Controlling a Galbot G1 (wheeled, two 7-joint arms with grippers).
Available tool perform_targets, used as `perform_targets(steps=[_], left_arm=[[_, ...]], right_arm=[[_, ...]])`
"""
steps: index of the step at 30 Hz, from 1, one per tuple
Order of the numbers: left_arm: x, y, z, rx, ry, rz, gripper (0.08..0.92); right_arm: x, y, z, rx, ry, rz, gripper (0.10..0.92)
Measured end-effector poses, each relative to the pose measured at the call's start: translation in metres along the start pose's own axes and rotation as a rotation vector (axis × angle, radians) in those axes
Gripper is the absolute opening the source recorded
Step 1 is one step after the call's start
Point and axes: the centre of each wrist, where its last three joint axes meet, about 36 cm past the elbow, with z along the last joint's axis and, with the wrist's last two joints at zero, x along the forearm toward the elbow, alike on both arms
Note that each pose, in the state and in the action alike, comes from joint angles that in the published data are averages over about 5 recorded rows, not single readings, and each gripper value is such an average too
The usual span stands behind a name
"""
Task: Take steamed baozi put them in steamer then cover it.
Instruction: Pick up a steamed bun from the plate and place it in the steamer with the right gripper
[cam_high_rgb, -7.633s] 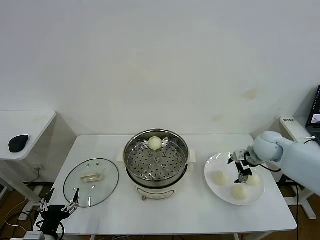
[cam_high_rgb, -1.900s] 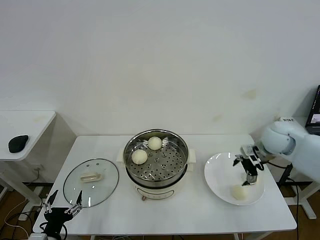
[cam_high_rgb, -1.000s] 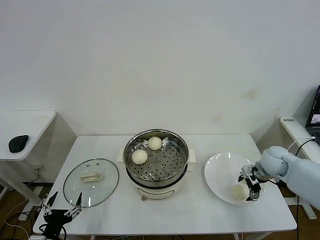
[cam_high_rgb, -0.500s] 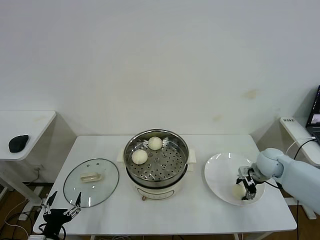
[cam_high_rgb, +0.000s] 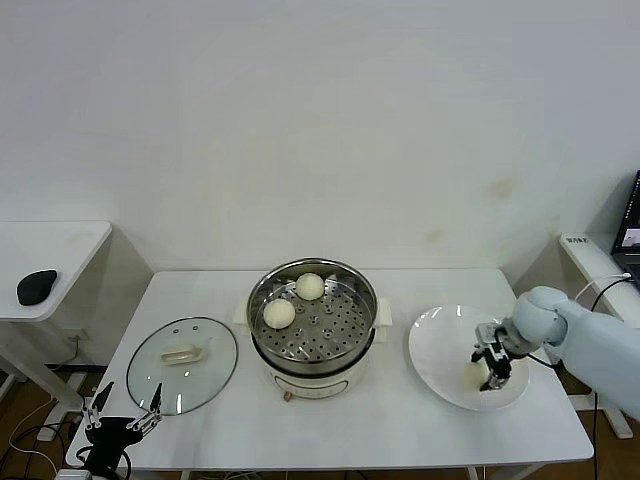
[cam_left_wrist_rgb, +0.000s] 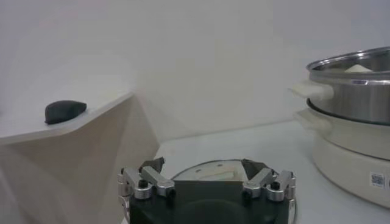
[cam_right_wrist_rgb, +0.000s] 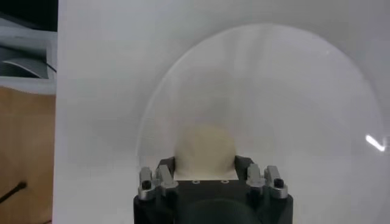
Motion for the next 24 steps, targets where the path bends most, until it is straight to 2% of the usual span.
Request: perform_targets(steps=[12, 19, 24], left_arm=[[-0.001, 0.005, -0.005, -0.006, -0.013, -0.004, 0.823], [-0.002, 0.002, -0.008, 0.003, -0.023, -0.003, 0.823], [-0.001, 0.004, -0.008, 0.003, -0.022, -0.008, 0.823]], right_arm=[[0.097, -0.062, -0.042, 0.051, -0.060, 0.125, 0.602], [0.149, -0.089, -0.105, 0.162, -0.106, 0.215, 0.604], [0.163, -0.098, -0.159, 0.262, -0.140, 0.243, 0.609]])
